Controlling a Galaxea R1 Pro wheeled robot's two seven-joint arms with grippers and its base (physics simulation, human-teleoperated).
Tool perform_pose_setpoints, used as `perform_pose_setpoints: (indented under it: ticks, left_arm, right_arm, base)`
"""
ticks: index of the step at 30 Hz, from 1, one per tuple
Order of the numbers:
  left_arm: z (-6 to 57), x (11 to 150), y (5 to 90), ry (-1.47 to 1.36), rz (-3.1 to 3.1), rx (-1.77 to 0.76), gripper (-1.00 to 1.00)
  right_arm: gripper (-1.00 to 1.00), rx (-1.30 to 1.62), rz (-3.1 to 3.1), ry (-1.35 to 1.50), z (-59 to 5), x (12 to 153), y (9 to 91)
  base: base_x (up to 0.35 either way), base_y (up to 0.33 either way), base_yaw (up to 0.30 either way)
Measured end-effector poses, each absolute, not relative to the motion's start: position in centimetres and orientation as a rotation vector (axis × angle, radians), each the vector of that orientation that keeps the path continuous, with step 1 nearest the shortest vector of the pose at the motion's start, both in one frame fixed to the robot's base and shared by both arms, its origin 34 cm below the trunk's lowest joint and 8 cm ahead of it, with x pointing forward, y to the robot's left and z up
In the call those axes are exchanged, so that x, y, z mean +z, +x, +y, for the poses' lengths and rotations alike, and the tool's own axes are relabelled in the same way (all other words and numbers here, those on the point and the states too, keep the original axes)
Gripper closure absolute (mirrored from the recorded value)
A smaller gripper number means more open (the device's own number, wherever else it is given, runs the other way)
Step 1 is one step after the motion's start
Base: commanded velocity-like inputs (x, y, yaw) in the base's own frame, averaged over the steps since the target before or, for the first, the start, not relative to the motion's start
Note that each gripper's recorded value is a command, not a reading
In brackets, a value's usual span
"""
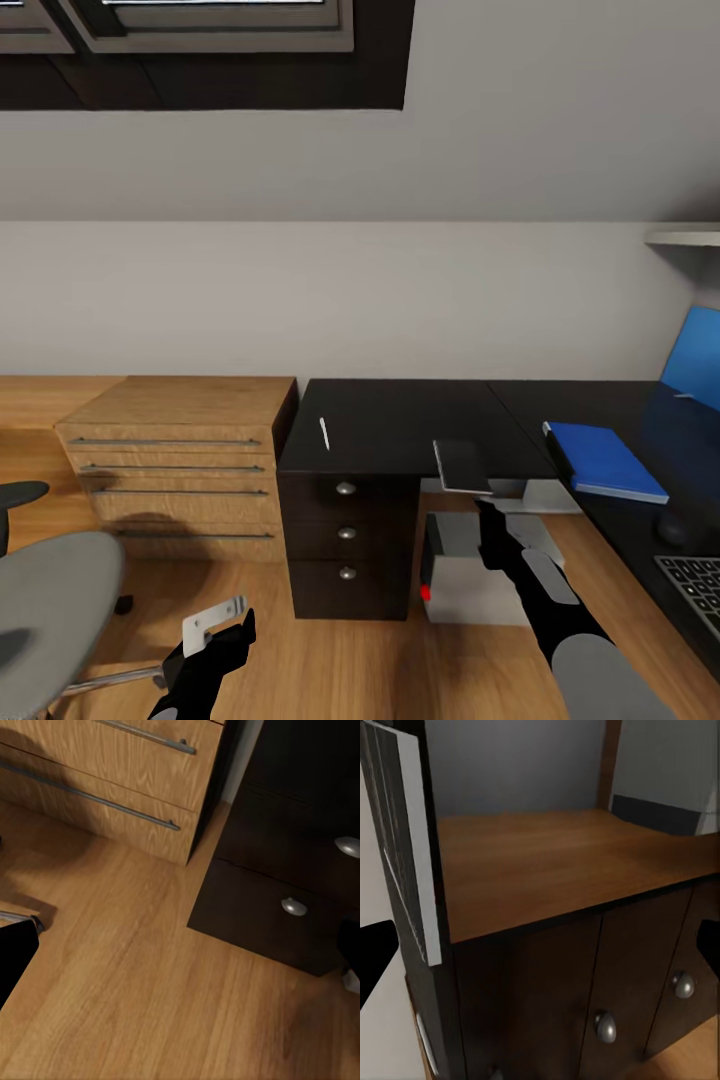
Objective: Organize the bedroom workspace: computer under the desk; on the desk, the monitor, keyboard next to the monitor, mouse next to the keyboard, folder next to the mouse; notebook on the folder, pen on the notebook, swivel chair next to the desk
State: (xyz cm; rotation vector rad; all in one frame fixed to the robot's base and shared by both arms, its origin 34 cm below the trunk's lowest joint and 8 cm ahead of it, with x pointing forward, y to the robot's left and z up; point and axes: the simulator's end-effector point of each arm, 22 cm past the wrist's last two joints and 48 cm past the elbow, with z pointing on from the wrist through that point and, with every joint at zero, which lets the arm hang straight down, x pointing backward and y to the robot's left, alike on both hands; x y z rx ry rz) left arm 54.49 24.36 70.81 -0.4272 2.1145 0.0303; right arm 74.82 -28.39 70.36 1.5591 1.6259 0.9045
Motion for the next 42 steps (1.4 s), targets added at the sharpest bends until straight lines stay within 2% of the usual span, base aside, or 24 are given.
perform_pose_setpoints:
  ticks: [42]
  left_arm:
    - [24.3, 65.9, 53.9, -0.426, 2.113, 0.029, -1.0]
  right_arm:
    - [-1.0, 0.985, 1.592, 1.467, -28.2, 67.5, 75.3]
  base:
    - [0.0, 0.0, 0.0]
